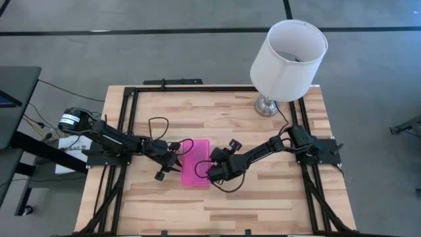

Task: Pick & place school supplies into a supply box
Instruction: Close the pink supply box

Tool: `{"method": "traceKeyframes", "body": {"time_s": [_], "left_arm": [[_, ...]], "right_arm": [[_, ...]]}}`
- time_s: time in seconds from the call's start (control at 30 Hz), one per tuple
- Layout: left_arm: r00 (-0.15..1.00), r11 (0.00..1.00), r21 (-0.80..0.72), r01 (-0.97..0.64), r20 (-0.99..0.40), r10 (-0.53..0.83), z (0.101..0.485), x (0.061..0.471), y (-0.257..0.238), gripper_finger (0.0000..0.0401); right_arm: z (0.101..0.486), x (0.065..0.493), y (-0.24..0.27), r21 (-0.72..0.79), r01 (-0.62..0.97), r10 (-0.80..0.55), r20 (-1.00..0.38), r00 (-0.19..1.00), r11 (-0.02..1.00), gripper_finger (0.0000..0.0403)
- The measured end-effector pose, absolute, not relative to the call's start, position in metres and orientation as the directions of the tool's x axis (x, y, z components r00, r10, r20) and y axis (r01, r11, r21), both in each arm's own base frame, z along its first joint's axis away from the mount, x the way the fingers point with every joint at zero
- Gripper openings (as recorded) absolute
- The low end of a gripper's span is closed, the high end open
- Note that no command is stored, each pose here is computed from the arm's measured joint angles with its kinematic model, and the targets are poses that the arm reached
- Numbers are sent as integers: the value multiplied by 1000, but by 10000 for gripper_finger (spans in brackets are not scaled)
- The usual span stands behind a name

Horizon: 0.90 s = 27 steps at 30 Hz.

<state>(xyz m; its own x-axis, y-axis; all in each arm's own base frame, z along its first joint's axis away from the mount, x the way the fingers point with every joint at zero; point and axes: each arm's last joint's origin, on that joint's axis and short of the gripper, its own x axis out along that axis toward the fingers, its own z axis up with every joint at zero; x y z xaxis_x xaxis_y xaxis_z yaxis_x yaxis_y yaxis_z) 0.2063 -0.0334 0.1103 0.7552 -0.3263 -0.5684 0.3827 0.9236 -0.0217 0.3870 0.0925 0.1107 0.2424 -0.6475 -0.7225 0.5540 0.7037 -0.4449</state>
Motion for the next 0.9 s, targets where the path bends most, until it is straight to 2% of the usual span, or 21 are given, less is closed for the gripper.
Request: {"method": "traceKeyframes", "body": {"time_s": [0.9], "left_arm": [[750, 923, -24, 384, -575, -327, 110, 206, -34, 96]], "right_arm": [[111, 386, 92, -448, 557, -650, -723, 235, 700, 0]]}}
